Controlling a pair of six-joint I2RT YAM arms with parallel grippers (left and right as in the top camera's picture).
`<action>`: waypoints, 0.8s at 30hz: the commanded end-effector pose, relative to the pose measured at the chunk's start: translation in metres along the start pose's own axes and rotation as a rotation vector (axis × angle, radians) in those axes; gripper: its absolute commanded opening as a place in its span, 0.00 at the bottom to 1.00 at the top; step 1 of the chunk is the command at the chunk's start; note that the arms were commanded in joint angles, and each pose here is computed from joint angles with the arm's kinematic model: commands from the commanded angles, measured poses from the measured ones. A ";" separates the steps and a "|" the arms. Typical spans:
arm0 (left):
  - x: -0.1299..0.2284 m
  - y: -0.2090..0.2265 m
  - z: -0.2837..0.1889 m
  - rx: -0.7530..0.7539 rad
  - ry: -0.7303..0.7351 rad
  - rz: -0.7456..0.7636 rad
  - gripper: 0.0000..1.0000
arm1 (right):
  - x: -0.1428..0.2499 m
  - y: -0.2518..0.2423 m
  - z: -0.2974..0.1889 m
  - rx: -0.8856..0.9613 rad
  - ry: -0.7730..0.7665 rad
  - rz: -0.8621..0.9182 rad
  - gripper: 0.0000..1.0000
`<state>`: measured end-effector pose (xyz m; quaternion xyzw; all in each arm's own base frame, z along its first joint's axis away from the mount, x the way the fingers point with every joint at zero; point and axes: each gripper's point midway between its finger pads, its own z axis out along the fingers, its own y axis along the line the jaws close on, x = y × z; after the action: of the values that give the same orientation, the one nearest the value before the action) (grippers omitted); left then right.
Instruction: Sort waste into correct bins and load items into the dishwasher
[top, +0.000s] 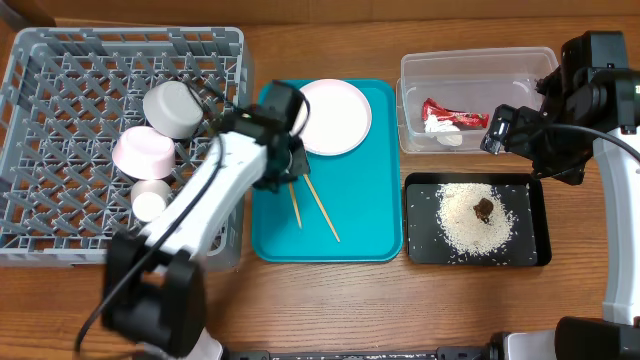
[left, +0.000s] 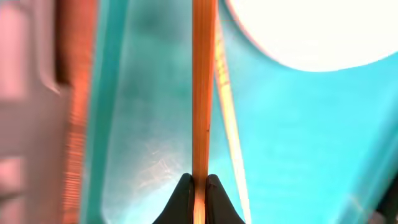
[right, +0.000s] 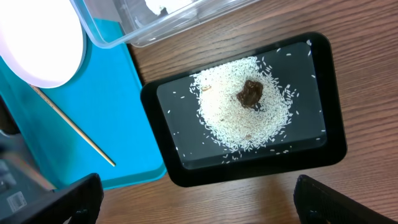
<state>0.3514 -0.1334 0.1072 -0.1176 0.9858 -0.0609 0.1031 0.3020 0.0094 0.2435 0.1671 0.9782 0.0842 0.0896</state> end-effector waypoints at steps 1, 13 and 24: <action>-0.031 0.016 -0.054 -0.008 -0.158 0.137 0.04 | -0.002 0.001 -0.002 -0.002 -0.011 -0.002 1.00; -0.076 0.092 -0.074 -0.101 -0.229 0.279 0.04 | -0.002 0.001 -0.002 -0.003 -0.013 -0.002 1.00; -0.083 0.112 -0.021 -0.136 -0.111 0.280 0.04 | -0.002 0.001 -0.002 -0.002 -0.013 -0.002 1.00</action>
<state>0.3975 -0.0066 0.1365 -0.0043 0.9855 0.0209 0.1684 0.3023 0.0093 0.2436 0.1671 0.9782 0.0843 0.0902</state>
